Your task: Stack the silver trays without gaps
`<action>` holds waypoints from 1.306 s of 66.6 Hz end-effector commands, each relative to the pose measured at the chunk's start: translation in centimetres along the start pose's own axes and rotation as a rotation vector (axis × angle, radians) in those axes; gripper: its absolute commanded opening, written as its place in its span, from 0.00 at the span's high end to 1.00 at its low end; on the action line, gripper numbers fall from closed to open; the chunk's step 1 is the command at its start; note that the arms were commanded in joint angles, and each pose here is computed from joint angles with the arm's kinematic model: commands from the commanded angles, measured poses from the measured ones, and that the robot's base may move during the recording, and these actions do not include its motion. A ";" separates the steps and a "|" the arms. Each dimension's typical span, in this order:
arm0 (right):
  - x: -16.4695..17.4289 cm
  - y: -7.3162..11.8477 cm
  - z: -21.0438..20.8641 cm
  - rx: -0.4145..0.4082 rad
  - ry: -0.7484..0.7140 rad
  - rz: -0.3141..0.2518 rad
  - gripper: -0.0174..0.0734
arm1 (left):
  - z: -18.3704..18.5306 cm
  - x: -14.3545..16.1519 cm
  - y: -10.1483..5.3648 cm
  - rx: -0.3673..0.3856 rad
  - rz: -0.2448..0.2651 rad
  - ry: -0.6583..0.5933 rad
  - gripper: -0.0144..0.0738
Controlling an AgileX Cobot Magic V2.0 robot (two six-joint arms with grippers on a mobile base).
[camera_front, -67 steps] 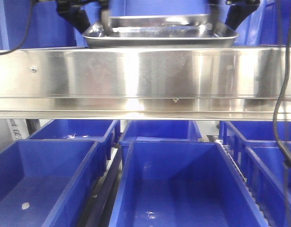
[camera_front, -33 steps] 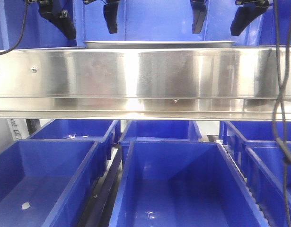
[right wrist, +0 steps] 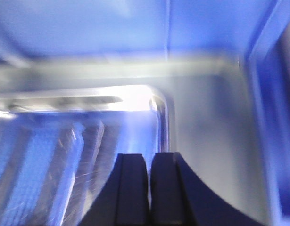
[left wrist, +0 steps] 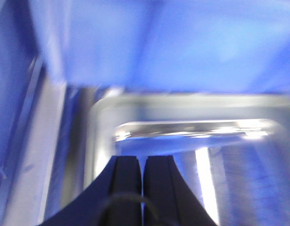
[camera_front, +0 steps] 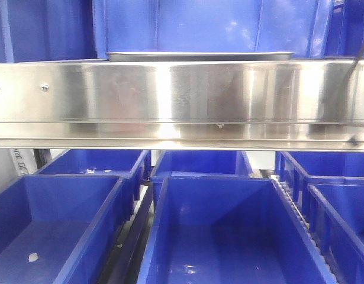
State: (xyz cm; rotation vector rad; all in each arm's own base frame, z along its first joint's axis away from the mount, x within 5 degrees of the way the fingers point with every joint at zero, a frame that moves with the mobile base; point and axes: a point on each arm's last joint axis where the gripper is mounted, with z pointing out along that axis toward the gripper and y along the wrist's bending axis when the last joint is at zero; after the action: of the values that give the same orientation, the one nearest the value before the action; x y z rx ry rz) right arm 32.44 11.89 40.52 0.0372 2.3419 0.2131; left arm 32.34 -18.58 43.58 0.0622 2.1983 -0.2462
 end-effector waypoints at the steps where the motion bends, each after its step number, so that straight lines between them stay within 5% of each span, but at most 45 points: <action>1: 0.3 -0.1 -2.0 -0.044 -0.066 -0.063 0.83 | -2.0 0.0 -0.6 0.055 0.022 -0.062 0.82; 16: 4.6 -0.6 -5.7 -0.210 -0.333 -0.103 0.83 | -4.7 2.7 -1.0 0.236 0.068 -0.211 0.82; 36: 9.7 -2.8 -10.0 -0.333 -0.597 -0.137 0.83 | -9.1 9.6 2.2 0.474 0.078 -0.442 0.82; 41: 11.6 -3.6 -10.8 -0.346 -0.669 -0.181 0.83 | -10.3 11.6 3.4 0.506 0.097 -0.485 0.82; 58: 18.4 -6.6 -12.0 -0.381 -0.776 -0.197 0.83 | -13.5 18.6 7.8 0.499 0.196 -0.548 0.82; 75: 22.3 -8.6 -13.5 -0.393 -0.849 -0.185 0.83 | -16.0 23.9 11.5 0.488 0.203 -0.638 0.82; 87: 22.9 -9.1 -14.6 -0.399 -0.890 -0.178 0.83 | -18.2 24.9 12.8 0.509 0.175 -0.753 0.82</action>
State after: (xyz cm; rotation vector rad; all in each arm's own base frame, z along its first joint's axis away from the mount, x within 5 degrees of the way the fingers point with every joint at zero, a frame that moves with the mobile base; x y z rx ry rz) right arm 6.62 3.10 32.84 -0.2199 1.4046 0.4694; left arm 5.58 -4.01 31.92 0.3799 1.3922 -0.6020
